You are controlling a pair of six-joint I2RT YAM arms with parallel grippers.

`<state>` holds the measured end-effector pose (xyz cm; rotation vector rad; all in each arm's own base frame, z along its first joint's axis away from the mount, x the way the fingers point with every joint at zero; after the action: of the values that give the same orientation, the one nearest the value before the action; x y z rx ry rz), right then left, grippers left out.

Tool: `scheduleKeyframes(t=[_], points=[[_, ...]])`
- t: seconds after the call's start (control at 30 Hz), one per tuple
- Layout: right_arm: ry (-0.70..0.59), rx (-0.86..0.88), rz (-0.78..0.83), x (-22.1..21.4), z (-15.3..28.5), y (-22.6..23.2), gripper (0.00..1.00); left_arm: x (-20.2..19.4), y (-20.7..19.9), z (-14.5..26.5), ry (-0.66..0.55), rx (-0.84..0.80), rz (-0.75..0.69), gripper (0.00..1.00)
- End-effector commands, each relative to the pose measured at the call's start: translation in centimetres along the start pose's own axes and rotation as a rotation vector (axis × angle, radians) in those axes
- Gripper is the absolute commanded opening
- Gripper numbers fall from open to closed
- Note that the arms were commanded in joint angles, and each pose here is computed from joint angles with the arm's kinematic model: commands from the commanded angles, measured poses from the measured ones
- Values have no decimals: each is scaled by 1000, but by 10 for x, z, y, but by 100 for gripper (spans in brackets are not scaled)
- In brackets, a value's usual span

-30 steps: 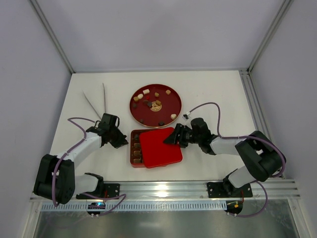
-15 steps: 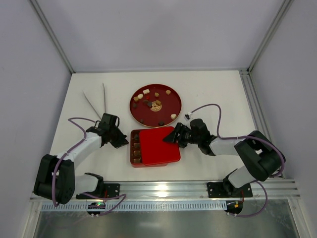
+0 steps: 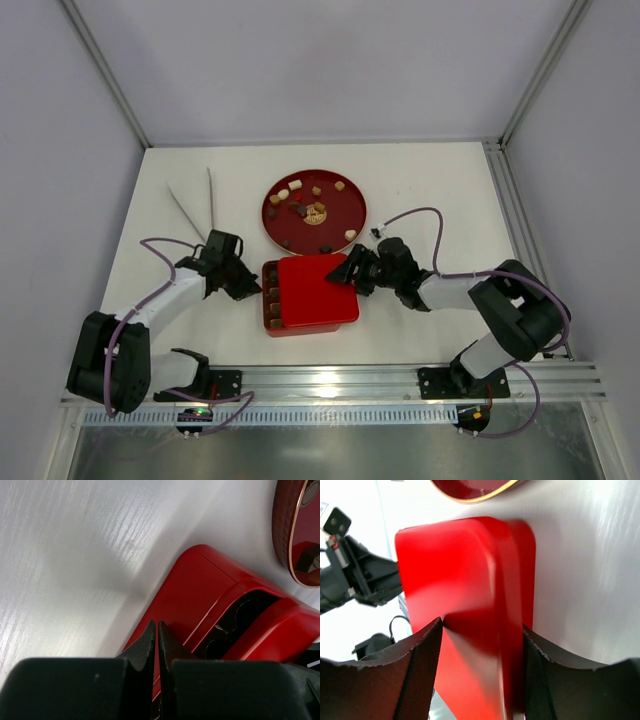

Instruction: Pack the chocolate

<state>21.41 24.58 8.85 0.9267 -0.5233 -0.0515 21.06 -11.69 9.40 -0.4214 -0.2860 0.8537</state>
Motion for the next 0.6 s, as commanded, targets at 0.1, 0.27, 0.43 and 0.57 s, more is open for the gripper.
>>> scheduleKeyframes(t=[0.1, 0.27, 0.43, 0.57], points=[[1, -80, 28, 3, -12, -2, 60, -1, -11, 2, 4, -62, -7, 0], [3, -86, 46, 2, -15, 0, 61, -1, -10, 2, 5, -61, -14, 0], [5, -111, 104, 6, -19, 11, 61, -1, -13, 2, 11, -66, -19, 0], [18, -132, 128, 4, -21, 15, 64, -3, -14, 2, 16, -69, -29, 0]])
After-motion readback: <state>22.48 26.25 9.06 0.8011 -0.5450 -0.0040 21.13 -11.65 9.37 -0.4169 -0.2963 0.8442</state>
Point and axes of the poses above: each gripper's point midway between its finger pads, its own z axis back along the fingers, its own y axis along the line the jaws close on, x = y × z, the point moved 6 cm from there along z, back along the fingers, and after that the axes turned 10 degrees about z, right-handed, at the moved point
